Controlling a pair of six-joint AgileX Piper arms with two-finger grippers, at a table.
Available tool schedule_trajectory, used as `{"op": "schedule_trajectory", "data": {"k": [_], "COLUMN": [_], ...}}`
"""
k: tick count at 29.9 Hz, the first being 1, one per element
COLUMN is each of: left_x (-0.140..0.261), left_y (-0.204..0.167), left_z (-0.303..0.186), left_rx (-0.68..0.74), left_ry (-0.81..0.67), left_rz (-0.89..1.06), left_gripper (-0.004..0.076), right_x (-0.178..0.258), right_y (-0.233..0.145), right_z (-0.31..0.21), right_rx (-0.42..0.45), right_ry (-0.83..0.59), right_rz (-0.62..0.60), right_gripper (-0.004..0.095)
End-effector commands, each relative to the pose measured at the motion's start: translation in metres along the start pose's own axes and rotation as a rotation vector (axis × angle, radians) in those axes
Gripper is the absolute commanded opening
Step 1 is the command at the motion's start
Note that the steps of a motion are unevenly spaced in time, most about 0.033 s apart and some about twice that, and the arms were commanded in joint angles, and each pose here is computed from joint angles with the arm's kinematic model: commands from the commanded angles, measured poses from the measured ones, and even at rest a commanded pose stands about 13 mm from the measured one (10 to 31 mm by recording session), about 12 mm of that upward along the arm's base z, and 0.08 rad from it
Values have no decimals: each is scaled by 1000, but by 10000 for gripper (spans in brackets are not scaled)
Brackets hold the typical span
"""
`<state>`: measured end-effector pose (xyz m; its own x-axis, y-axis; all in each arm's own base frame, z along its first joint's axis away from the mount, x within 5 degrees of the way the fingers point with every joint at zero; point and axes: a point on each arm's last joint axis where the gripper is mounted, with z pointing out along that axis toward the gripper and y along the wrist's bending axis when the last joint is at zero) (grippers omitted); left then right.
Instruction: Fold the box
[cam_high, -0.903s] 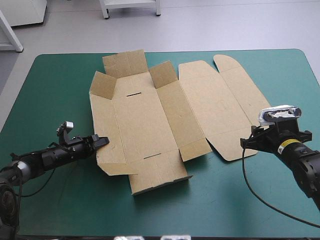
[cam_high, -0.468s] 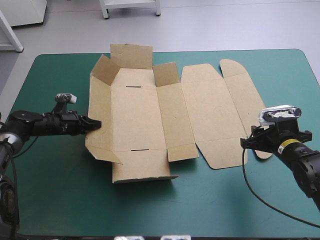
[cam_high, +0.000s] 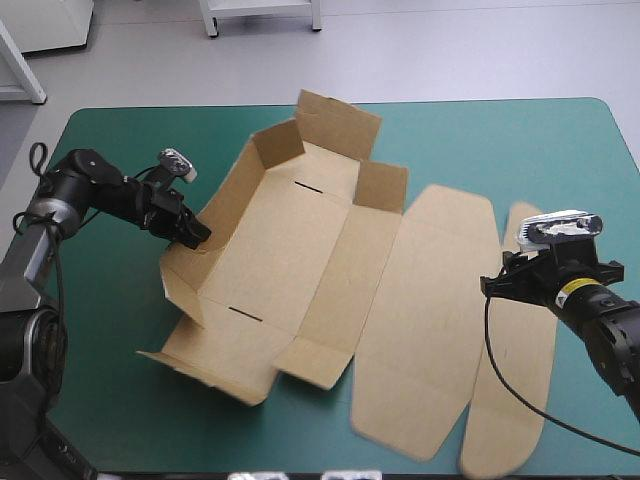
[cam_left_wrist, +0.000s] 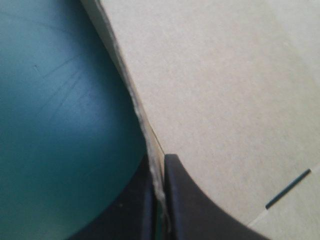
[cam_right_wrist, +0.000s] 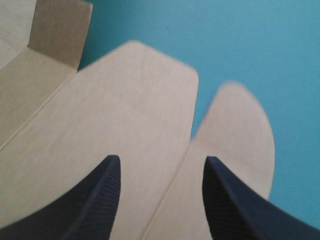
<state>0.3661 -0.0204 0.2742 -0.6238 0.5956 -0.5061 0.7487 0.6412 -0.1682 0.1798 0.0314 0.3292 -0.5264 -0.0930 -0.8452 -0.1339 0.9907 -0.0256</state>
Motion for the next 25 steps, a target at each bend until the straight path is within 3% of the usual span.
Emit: {"op": "schedule_trajectory", "data": {"k": [1,5,14,17,22,25], "left_x": [-29,-60,-139,-148,-155,-156], "left_y": [-15,-18,-43,-62,-95,-109], "left_z": [-20,-30,-49,-42,-29,-26], "left_rx": [-105,-272,-782,-775,-650,-663], "left_ry": [29,-24,-307,-314,-334,-313], "left_rz": [221,449,931,1030,1029,1003], "left_gripper": [-7,-7,-6,-7,-9,-9], "right_x": [-17,-17,-18,-17,-11,-8], "right_y": [-1,-1,0,0,0,1], "right_z": [-8,-8,-8,-8,0,6], "right_rx": [-3,-3,-5,-8,-5,-4], "right_ry": [-107,-107,-115,-109,-23,13], "right_rz": [-7,-7,-5,4,46,66], "right_gripper": [482,482,482,482,482,482]}}
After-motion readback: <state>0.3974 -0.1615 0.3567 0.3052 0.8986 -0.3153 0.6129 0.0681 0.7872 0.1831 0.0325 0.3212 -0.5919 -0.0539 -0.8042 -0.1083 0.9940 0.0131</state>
